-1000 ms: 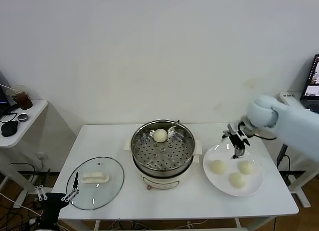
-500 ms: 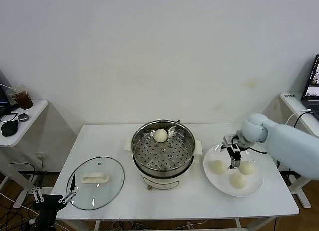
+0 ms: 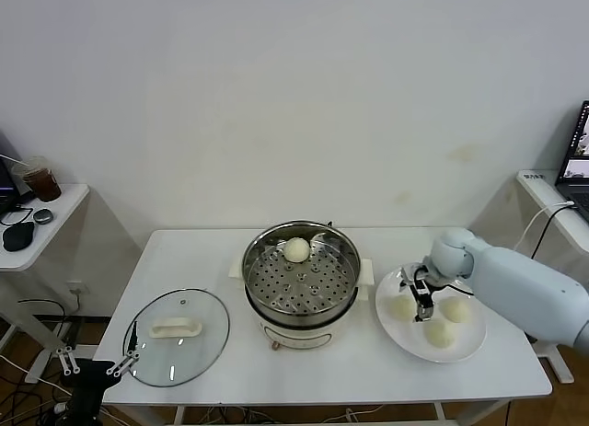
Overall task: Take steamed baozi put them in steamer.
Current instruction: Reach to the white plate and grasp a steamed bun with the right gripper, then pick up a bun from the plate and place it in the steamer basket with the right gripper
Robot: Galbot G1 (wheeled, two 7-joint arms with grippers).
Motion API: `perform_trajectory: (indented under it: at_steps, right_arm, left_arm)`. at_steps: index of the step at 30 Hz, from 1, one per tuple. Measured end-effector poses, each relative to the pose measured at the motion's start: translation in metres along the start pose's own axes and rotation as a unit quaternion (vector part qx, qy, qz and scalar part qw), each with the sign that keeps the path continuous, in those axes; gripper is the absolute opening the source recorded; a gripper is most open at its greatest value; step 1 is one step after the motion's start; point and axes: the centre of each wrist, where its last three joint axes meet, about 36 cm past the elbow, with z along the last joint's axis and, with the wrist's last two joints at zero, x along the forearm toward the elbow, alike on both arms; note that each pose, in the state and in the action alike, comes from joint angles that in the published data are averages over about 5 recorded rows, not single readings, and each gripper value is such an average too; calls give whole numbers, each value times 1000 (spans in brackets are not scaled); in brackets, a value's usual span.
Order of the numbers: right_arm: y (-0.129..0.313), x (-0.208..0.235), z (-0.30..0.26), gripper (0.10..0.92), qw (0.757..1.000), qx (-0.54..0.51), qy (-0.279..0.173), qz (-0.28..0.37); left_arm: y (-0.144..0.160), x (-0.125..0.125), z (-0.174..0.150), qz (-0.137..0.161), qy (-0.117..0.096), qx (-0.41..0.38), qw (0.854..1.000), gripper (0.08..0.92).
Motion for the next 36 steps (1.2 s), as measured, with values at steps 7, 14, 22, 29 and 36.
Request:
perform_trajectory:
  at_steps: [7,14,22,29,36]
  right_arm:
    - [-2,-8,-4,730,1000,-3,5,-1]
    - [-5,-4,-3,551,1000,-5,5,-2]
    - [-10,26,8,511,1000,-14,3,8]
    - [-27,99,12,501,999,-21,-7,38]
    - [-55,187,-29,509,997,1,-28,78]
  left_arm:
    - [1,0,1,-1,2,-1,1000,823]
    - [2,-1,1,-3,0,0,1000,823]
    - [3,-4,-1,-2,-4,0,1000,823]
    - [2,-10,-3,3,-12,4,1000,823]
    - [2,-18,-3,8,-17,3,1000,823]
